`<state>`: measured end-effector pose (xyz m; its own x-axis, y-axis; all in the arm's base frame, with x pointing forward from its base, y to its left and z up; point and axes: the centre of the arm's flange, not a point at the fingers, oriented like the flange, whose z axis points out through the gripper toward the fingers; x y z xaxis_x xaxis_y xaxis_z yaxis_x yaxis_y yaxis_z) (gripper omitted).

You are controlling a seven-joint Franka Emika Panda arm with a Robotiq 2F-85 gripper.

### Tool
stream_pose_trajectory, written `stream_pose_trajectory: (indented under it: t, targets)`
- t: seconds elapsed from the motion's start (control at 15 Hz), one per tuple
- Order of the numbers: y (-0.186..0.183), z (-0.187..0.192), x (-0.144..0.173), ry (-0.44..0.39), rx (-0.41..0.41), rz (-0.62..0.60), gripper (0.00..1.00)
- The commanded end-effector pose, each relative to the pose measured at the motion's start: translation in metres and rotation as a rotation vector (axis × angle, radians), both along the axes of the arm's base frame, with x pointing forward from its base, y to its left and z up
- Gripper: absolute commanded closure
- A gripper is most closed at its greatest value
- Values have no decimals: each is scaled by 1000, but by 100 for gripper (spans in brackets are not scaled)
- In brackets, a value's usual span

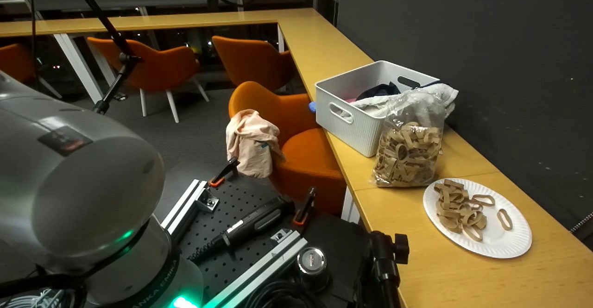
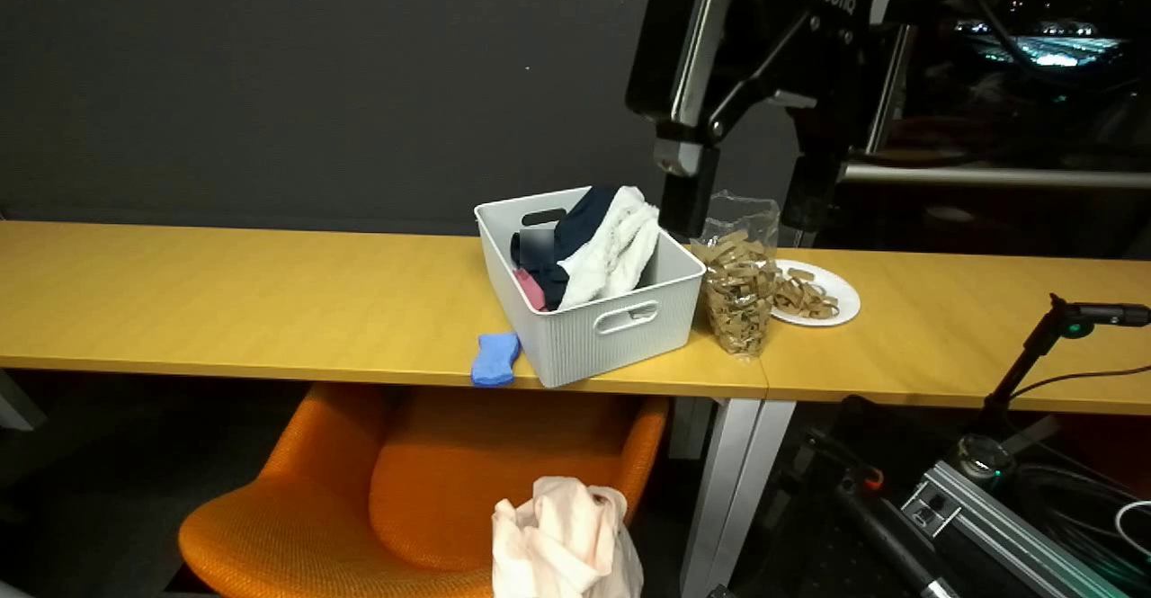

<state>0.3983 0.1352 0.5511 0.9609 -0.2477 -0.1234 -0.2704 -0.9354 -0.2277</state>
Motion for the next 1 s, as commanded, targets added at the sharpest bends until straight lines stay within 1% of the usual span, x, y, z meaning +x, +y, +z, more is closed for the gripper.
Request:
stream_pose_trajectory:
  t: [0.0,0.2,0.4,0.47,0.53,0.67,0.73,0.93]
  targets:
    - [-11,-6,36,-57,28,-20,0]
    - [-17,-20,81,-168,55,-27,0]
    - [-19,-41,114,-233,65,-32,0]
    - [-28,-46,122,-242,56,-60,0]
    - [-34,-49,127,-253,48,-84,0]
    - [-61,-45,125,-263,22,-137,0]
    - [-82,-44,121,-264,10,-171,0]
    - [-138,-47,121,-272,-15,-259,0]
